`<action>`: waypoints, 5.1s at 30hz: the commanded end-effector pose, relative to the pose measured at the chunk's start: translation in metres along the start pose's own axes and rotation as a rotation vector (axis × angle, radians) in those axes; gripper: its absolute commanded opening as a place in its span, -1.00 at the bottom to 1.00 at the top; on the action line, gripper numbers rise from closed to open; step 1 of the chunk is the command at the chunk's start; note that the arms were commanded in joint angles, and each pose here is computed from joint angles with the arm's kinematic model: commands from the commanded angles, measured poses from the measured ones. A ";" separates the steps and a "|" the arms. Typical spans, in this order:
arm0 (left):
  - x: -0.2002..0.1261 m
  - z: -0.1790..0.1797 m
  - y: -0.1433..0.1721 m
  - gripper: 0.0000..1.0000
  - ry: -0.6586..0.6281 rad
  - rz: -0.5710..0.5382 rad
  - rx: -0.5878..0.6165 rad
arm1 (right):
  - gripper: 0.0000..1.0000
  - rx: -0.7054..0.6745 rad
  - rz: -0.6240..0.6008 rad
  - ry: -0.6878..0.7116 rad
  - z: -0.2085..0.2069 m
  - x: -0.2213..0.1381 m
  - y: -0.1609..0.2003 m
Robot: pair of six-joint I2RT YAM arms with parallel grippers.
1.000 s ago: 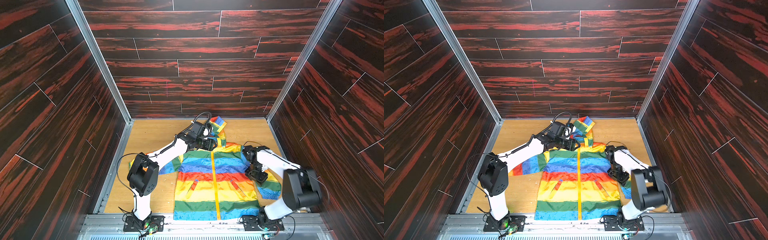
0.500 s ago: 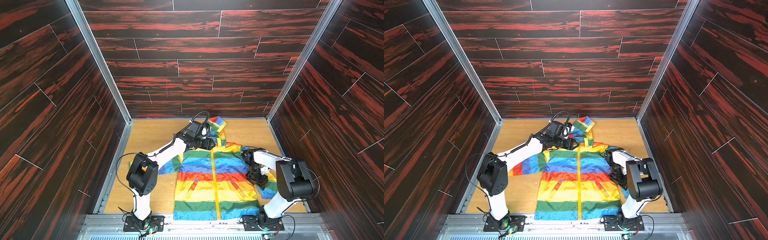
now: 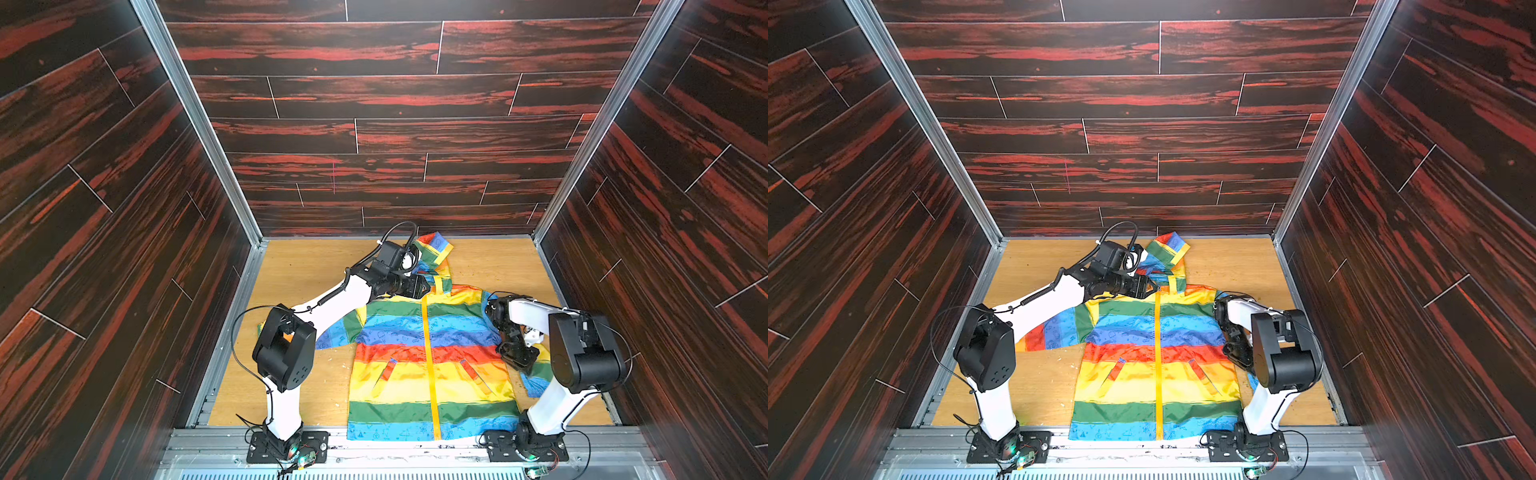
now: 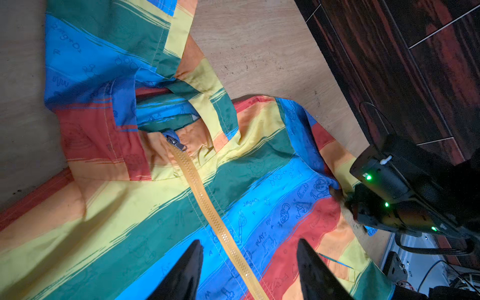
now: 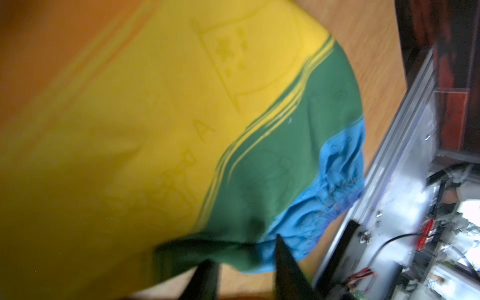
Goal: Unzip the jacket
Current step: Flatten out the jacket at the center of the board.
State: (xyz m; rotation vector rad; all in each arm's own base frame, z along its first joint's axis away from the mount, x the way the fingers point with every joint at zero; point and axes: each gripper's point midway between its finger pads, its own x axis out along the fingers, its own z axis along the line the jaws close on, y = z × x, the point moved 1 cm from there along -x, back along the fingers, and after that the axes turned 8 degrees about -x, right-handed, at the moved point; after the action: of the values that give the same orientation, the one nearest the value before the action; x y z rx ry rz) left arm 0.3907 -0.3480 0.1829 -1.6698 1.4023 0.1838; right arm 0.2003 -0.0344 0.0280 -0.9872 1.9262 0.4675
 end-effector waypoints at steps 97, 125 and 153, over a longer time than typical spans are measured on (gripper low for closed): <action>-0.002 -0.084 -0.015 0.69 -0.101 -0.091 0.217 | 0.20 0.011 -0.051 -0.079 0.006 0.019 -0.093; 0.002 -0.084 -0.016 0.67 -0.106 -0.081 0.219 | -0.69 0.104 -0.094 -0.060 -0.024 0.003 -0.091; -0.021 -0.061 -0.020 0.66 -0.212 -0.110 0.194 | 0.28 0.342 -0.197 0.311 -0.160 -0.001 -0.178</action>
State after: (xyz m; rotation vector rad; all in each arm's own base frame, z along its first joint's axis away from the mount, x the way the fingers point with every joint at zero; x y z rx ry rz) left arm 0.3739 -0.3951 0.2214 -1.4791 1.1833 0.1390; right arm 0.2569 -0.2421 0.1108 -1.0106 2.0213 -0.0913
